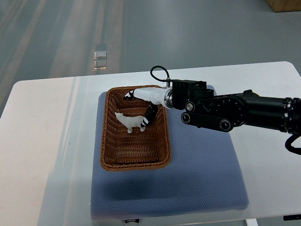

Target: Place white bear in brown basket with right hand

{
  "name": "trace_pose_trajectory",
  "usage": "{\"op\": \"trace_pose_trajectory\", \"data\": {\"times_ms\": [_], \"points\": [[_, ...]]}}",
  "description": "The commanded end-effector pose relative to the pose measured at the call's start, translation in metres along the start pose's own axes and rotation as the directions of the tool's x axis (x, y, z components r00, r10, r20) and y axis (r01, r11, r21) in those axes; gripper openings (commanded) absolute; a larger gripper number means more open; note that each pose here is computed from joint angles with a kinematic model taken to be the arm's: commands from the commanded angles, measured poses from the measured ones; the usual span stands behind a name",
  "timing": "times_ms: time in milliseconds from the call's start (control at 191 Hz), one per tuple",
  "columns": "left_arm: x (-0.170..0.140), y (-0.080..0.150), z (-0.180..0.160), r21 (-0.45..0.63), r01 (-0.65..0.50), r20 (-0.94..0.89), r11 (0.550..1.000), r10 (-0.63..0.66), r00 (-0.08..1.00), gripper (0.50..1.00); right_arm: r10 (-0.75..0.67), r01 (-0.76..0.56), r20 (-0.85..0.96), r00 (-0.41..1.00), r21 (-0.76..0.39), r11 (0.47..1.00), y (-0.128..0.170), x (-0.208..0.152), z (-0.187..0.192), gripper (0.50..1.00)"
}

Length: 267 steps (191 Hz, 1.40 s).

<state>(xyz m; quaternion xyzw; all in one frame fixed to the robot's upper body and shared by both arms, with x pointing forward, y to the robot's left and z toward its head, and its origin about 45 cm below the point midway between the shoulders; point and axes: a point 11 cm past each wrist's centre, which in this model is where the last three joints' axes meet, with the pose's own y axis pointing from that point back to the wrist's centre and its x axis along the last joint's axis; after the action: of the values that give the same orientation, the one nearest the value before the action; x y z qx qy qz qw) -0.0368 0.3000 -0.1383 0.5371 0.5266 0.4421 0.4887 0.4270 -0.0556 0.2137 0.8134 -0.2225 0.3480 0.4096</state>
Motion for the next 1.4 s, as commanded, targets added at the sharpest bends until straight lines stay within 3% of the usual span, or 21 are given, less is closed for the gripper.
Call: {"op": "trace_pose_trajectory", "data": {"times_ms": [0, 194, 398, 560, 675, 880, 969, 1031, 1162, 1393], "points": [[0.000, 0.000, 0.000, -0.001, 0.000, 0.000, 1.000, 0.000, 1.000, 1.000, 0.051, -0.051, 0.040, 0.998, 0.001, 0.999, 0.009, 0.026, 0.005, 0.924], [0.000, 0.000, 0.000, 0.001, 0.001, 0.003, 1.000, -0.001, 1.000, 1.000, 0.214, -0.218, 0.217, 0.952, -0.008, 0.976, 0.036, 0.084, 0.029, 0.924], [-0.001, 0.000, 0.000, 0.001, 0.002, 0.003, 1.000, -0.002, 1.000, 1.000, 0.348, -0.364, 0.540, 0.766, -0.081, 0.928, 0.066, 0.106, 0.083, 0.924], [-0.005, 0.000, 0.000, 0.001, 0.013, 0.006, 1.000, -0.013, 1.000, 1.000, 0.366, -0.461, 0.812, 0.455, -0.136, 0.877, 0.084, 0.105, 0.118, 0.924], [-0.007, 0.000, 0.000, 0.001, 0.021, 0.007, 1.000, -0.021, 1.000, 1.000, 0.286, -0.602, 0.953, 0.100, -0.171, 0.780, 0.102, 0.106, 0.143, 0.924], [-0.009, 0.000, 0.000, 0.001, 0.027, 0.008, 1.000, -0.027, 1.000, 1.000, 0.087, -0.651, 0.950, -0.301, -0.271, 0.709, 0.094, 0.079, 0.164, 0.926], [-0.009, 0.000, 0.000, -0.001, 0.027, 0.007, 1.000, -0.027, 1.000, 1.000, 0.011, -0.691, 0.908, -0.418, -0.326, 0.645, 0.098, 0.074, 0.177, 0.926], [-0.009, 0.000, 0.000, 0.001, 0.027, 0.007, 1.000, -0.027, 1.000, 1.000, -0.006, -0.682, 0.878, -0.478, -0.367, 0.633, 0.094, 0.062, 0.188, 0.926], [-0.010, 0.000, 0.000, 0.000, 0.028, 0.005, 1.000, -0.028, 1.000, 1.000, -0.038, -0.646, 0.843, -0.537, -0.381, 0.662, 0.073, 0.035, 0.189, 0.926], [-0.010, 0.000, 0.000, 0.000, 0.028, 0.005, 1.000, -0.028, 1.000, 1.000, -0.074, -0.660, 0.842, -0.534, -0.361, 0.659, 0.067, 0.028, 0.185, 0.926]]}}
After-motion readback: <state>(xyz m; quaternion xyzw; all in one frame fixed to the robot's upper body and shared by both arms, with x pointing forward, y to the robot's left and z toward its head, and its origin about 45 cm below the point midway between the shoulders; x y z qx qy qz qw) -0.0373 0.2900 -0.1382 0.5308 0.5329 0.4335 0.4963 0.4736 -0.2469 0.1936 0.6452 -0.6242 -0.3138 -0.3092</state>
